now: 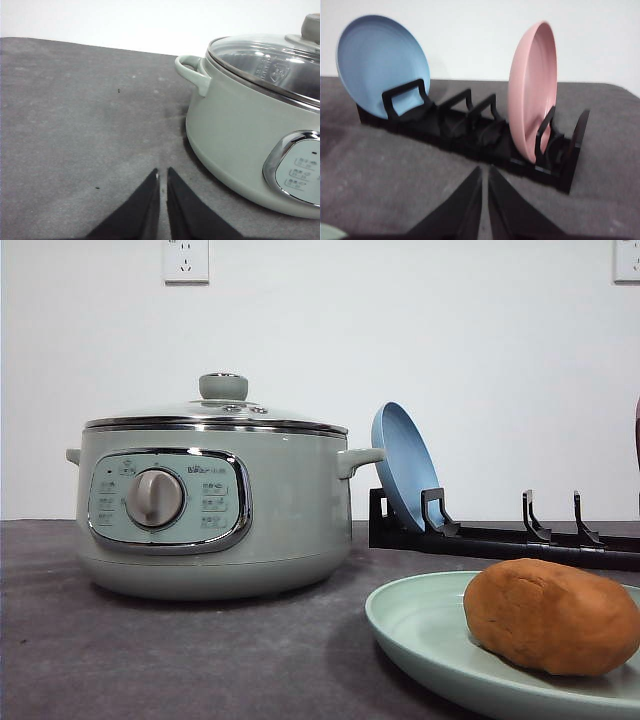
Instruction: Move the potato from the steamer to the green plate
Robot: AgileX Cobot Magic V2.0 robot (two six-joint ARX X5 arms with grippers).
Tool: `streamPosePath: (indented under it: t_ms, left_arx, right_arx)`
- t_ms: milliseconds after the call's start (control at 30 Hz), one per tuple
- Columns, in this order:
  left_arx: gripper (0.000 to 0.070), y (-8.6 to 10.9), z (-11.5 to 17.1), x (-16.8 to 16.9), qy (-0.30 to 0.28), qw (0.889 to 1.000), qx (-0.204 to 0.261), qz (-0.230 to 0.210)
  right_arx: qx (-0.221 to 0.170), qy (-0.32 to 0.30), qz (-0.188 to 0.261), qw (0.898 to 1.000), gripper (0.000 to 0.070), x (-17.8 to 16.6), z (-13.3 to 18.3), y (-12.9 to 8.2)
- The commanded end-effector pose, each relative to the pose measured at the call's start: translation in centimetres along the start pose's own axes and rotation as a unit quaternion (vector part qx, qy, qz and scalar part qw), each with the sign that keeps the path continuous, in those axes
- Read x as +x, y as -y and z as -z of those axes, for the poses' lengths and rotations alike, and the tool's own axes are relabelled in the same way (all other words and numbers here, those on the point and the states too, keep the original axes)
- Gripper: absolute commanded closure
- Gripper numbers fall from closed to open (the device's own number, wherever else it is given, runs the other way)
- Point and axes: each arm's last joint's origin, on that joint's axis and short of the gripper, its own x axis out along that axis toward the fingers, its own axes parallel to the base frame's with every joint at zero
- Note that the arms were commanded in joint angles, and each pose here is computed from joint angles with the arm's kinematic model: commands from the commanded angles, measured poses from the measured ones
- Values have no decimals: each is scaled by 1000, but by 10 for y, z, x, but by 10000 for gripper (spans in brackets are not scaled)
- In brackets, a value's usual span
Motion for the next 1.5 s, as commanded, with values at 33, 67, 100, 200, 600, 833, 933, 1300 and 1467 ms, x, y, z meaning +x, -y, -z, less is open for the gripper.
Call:
streamPosePath:
  t_ms: [33,67,100,200,600,833,933,1300,1467]
  left_arx:
    - [681,-1,5,2,-1,1000,0,-1]
    - [681,-1,5,2,-1,1000,0,-1]
    - [681,-1,5,2,-1,1000,0,-1]
    - [681,-1,5,2,-1,1000,0,-1]
    - [682,-1,5,2,-1,1000,0,-1]
    - [682,-1,5,2,-1,1000,0,-1]
    - [681,-1,5,2,-1,1000,0,-1]
    - [681,-1,5,2,-1,1000,0,-1]
    - [681,-1,5,2,-1,1000,0,-1]
  right_arx:
    - [-7,-19,-1,1000,690,0,5,0]
    - [-7,-29,-1,1000,690,0,7,0]
    - [-7,-37,-3,999,690,0,8,0]
    - [-7,-46,-15,999,690,0,10,-1]
    - [-7,-38,-14,999,690,0,9,-1]
    - [-7,-38,-14,999,690,0,9,-1]
    - [-7,-38,-14,999,690,0,9,-1]
    - [-7,-38,-14,999,690,0,9,-1]
    - [-7,-38,-14,999,690,0,9,-1]
